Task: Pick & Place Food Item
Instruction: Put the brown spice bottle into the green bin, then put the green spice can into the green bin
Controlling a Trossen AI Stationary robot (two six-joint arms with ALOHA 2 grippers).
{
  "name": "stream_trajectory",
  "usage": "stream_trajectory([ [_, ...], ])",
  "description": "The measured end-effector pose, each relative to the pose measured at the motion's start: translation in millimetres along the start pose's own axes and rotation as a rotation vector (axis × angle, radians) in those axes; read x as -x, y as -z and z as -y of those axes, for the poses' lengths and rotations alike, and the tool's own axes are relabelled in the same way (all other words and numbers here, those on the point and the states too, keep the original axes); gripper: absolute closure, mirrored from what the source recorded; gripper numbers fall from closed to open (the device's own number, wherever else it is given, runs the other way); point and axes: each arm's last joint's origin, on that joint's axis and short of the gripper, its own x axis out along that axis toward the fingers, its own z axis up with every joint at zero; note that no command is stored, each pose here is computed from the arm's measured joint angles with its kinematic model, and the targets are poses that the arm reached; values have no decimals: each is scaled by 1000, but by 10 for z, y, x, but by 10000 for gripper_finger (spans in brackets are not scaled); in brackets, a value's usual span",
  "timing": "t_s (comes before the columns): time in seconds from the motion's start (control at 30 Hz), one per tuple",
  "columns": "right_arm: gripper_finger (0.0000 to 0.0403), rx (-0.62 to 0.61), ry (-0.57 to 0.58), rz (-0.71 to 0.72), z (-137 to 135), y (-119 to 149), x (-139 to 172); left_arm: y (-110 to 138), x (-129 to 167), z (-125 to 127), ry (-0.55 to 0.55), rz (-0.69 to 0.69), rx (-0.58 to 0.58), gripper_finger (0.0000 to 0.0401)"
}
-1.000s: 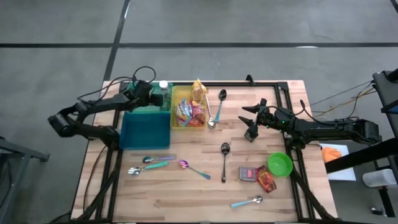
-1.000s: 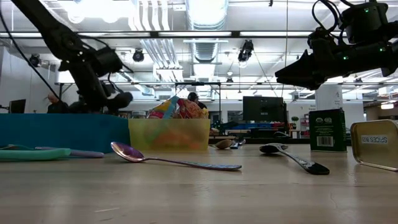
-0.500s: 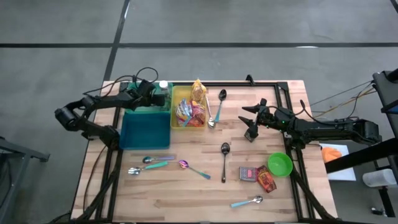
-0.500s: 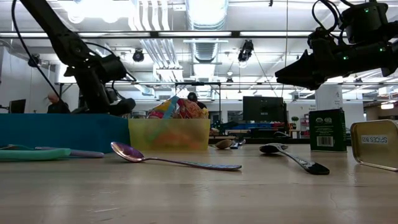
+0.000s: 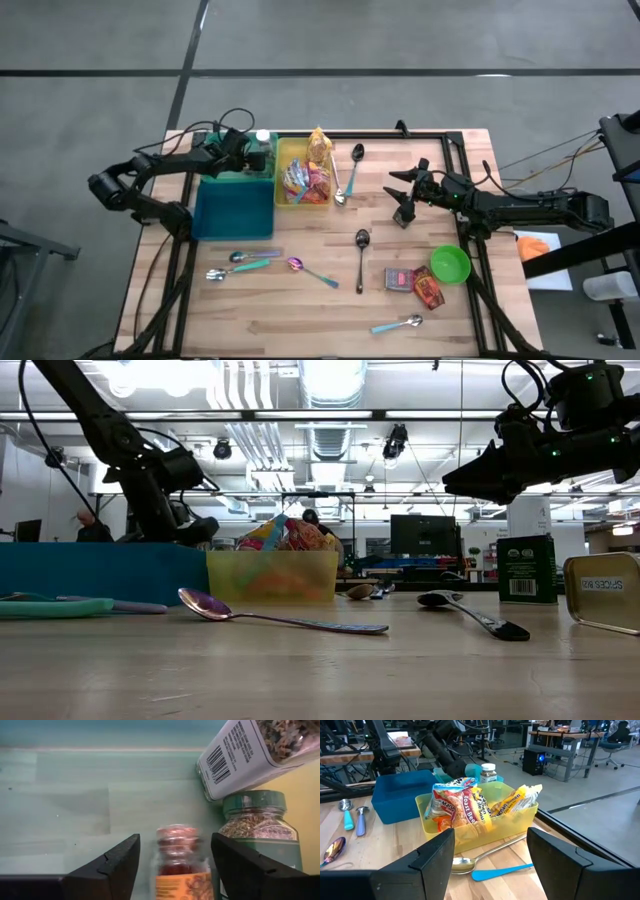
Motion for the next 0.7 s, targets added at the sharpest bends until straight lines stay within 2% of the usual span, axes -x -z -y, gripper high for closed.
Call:
stream_trajectory([
  [0.23, 156, 0, 0, 0, 0, 1, 0, 0, 0, 1, 0, 0, 0, 128],
  [0.7, 156, 0, 0, 0, 0, 0, 0, -50, 22, 33, 17, 12, -27, 125],
])
